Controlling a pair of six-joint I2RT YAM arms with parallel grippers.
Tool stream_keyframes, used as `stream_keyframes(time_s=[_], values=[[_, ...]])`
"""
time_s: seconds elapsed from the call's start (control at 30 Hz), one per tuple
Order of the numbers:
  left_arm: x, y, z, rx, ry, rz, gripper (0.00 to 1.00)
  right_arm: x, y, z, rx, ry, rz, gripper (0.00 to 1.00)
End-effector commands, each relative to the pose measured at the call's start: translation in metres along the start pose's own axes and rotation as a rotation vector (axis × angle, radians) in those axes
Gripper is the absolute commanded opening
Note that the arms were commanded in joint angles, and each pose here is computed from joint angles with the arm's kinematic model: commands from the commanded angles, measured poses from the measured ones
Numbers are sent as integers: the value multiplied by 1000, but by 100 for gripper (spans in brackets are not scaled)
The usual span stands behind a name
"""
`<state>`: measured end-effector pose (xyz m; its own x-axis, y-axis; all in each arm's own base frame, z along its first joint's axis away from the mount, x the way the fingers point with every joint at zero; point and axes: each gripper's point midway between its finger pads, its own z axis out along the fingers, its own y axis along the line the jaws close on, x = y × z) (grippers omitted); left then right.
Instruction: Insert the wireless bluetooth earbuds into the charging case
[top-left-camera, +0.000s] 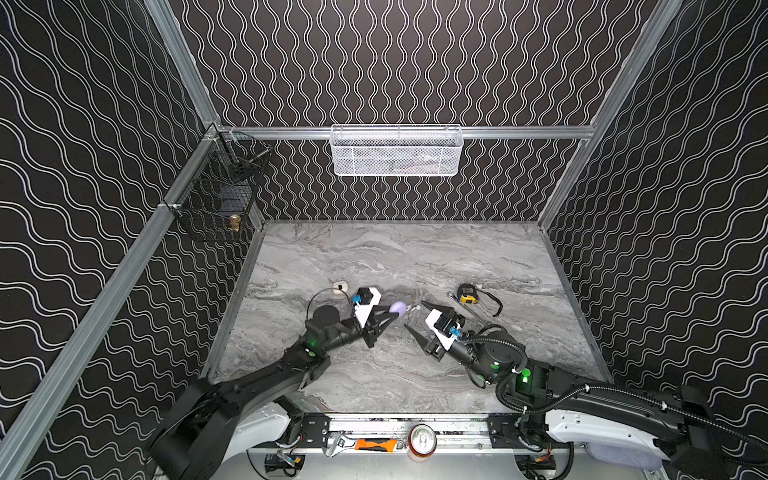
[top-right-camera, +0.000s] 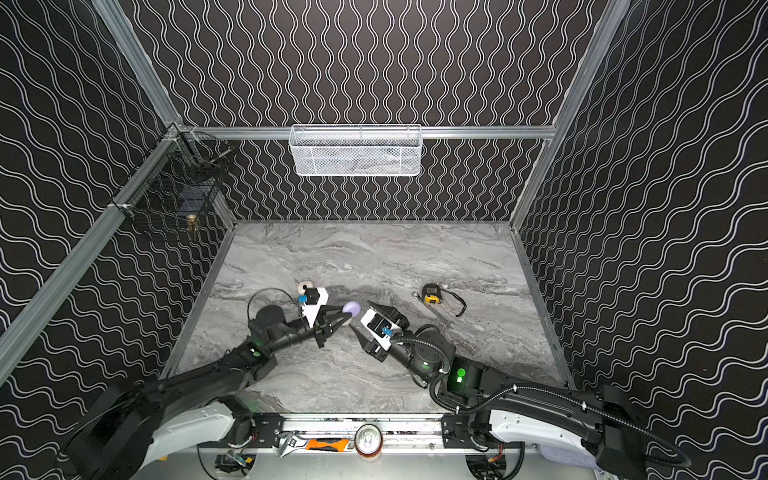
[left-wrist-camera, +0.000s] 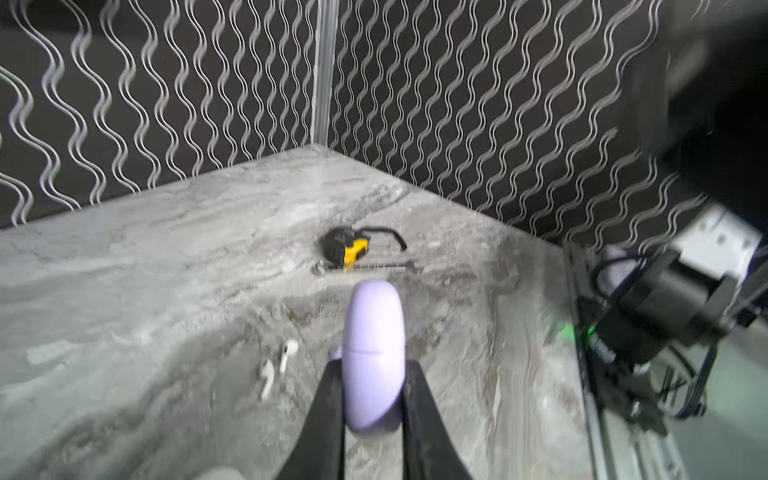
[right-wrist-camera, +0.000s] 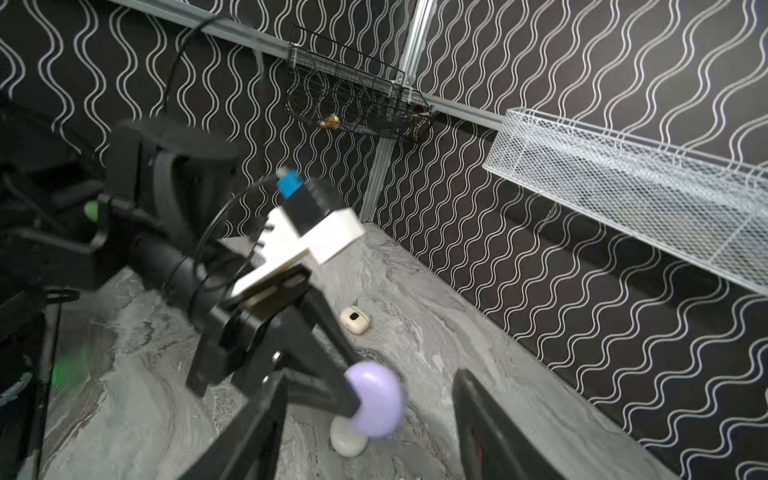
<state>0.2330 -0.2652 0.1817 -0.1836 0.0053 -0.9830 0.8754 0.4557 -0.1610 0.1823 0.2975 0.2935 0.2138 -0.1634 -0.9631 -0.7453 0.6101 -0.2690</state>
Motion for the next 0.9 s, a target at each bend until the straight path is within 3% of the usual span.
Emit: stream_keyframes(time_s=[0.0,0.5,0.87], values=[[-51,-28,-14,109,-282,244,0,-1,-3,0,-37,-21,69,60],[-54,-60,-17,301,-272,290,0,32,-4,19,-179,90,125,61],[-53,-68,-19,353,-265,304,0,33,-28,27,-66,106,143,58]])
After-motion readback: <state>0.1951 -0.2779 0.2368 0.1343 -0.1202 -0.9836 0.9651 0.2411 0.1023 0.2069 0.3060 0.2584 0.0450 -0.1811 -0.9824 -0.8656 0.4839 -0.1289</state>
